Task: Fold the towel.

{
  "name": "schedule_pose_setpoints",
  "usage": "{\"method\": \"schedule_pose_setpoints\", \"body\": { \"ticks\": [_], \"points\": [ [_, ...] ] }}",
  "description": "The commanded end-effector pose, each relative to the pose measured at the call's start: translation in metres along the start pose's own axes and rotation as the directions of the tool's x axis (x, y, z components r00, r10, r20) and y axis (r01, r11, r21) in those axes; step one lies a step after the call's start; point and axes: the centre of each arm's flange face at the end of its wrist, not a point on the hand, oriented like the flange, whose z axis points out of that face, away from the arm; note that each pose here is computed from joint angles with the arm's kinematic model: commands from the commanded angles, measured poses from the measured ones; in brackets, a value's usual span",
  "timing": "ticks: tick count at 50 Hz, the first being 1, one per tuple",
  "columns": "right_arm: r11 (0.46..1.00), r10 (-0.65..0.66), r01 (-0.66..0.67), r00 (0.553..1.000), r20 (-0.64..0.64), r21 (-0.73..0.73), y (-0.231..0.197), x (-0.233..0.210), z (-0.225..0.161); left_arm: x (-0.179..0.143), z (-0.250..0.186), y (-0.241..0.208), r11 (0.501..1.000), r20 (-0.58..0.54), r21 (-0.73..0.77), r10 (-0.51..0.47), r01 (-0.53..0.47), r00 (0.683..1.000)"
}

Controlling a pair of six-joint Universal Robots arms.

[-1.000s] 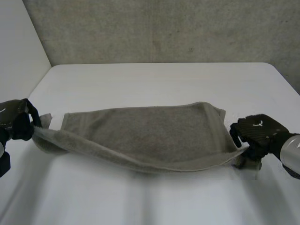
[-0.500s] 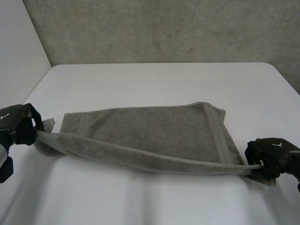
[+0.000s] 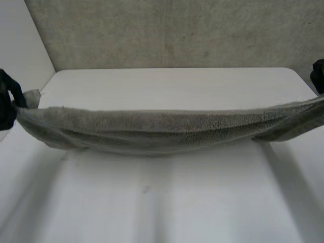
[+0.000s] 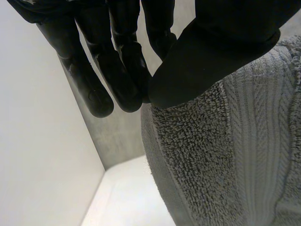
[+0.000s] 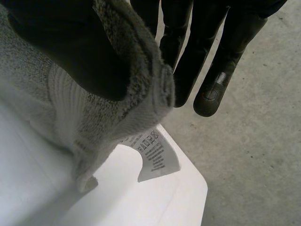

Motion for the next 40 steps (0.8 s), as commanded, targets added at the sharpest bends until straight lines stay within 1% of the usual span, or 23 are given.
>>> {"method": "schedule_pose_setpoints", "body": {
  "ticks": [1,5,7,10,16,18,19,21,22,23,24,26,27,28,29,30,31,32,33,34,37,39,40],
  "points": [
    [0.99,0.024,-0.001,0.986,0.164,-0.139,0.03,-0.021,0.041,-0.001,0.031,0.037,0.985,-0.019,-0.171,-0.017,0.014,1.0],
    [0.963,-0.022,0.08,0.975,0.221,-0.259,0.054,-0.039,0.067,0.003,0.049,0.062,0.962,-0.036,-0.274,-0.028,0.017,0.999],
    [0.925,-0.081,0.168,0.963,0.256,-0.34,0.073,-0.052,0.088,0.013,0.069,0.089,0.93,-0.074,-0.368,-0.025,-0.004,0.997],
    [0.902,-0.102,0.205,0.956,0.273,-0.379,0.087,-0.062,0.108,0.016,0.079,0.102,0.915,-0.078,-0.404,-0.016,-0.017,0.997],
    [0.92,-0.123,0.21,0.957,0.263,-0.332,0.092,-0.067,0.142,0.025,0.12,0.123,0.901,-0.058,-0.425,0.072,-0.09,0.996],
    [0.953,-0.162,0.194,0.976,0.149,-0.232,0.078,-0.058,0.169,0.031,0.13,0.122,0.909,-0.065,-0.405,0.082,-0.101,0.995],
    [0.954,-0.162,0.193,0.976,0.148,-0.231,0.078,-0.058,0.169,0.037,0.14,0.117,0.922,-0.072,-0.371,0.088,-0.108,0.994],
    [0.976,-0.197,0.193,0.98,-0.037,-0.098,0.049,-0.037,0.19,0.043,0.151,0.106,0.942,-0.078,-0.316,0.091,-0.112,0.993],
    [0.976,-0.197,0.193,0.98,-0.038,-0.097,0.048,-0.037,0.19,0.045,0.164,0.091,0.965,-0.071,-0.241,0.088,-0.103,0.994],
    [0.978,-0.209,0.208,0.967,-0.146,-0.023,0.03,-0.024,0.197,0.048,0.175,0.072,0.986,-0.063,-0.138,0.085,-0.093,0.994],
    [0.978,-0.209,0.208,0.967,-0.147,-0.023,0.03,-0.024,0.197,0.048,0.176,0.072,0.986,-0.062,-0.137,0.085,-0.093,0.994],
    [0.953,-0.193,0.262,0.913,-0.359,0.153,-0.013,0.001,0.201,0.049,0.197,0.031,0.991,-0.031,0.118,0.075,-0.071,0.997],
    [0.953,-0.193,0.262,0.913,-0.36,0.153,-0.013,0.001,0.2,0.049,0.197,0.031,0.99,-0.031,0.119,0.075,-0.071,0.997],
    [0.923,-0.163,0.297,0.877,-0.451,0.246,-0.036,0.013,0.195,0.051,0.202,0.006,0.963,-0.014,0.265,0.06,-0.054,0.998],
    [0.883,-0.128,0.341,0.837,-0.532,0.323,-0.056,0.024,0.188,0.051,0.202,0.006,0.962,-0.013,0.266,0.06,-0.054,0.998],
    [0.883,-0.128,0.341,0.837,-0.532,0.324,-0.056,0.024,0.188,0.049,0.202,-0.023,0.909,0.014,0.414,0.035,-0.037,0.999],
    [0.844,-0.092,0.378,0.8,-0.592,0.38,-0.071,0.033,0.178,0.048,0.197,-0.05,0.841,0.037,0.541,0.002,-0.021,0.999],
    [0.844,-0.091,0.379,0.8,-0.593,0.381,-0.071,0.033,0.178,0.048,0.197,-0.05,0.84,0.037,0.542,0.001,-0.021,0.999],
    [0.813,-0.063,0.405,0.775,-0.629,0.418,-0.082,0.037,0.17,0.047,0.19,-0.072,0.772,0.048,0.636,-0.025,-0.011,0.999],
    [0.803,-0.059,0.414,0.771,-0.634,0.429,-0.083,0.035,0.165,0.048,0.185,-0.079,0.741,0.05,0.671,-0.039,-0.005,0.998],
    [0.82,-0.087,0.397,0.798,-0.596,0.413,-0.075,0.026,0.163,0.051,0.182,-0.077,0.745,0.04,0.667,-0.038,0.002,0.998],
    [0.839,-0.114,0.377,0.826,-0.552,0.392,-0.064,0.019,0.165,0.056,0.177,-0.063,0.788,0.028,0.616,-0.031,0.007,0.999],
    [0.839,-0.114,0.377,0.826,-0.551,0.392,-0.064,0.018,0.165,0.056,0.177,-0.063,0.788,0.028,0.616,-0.031,0.007,0.999]
  ]
}}
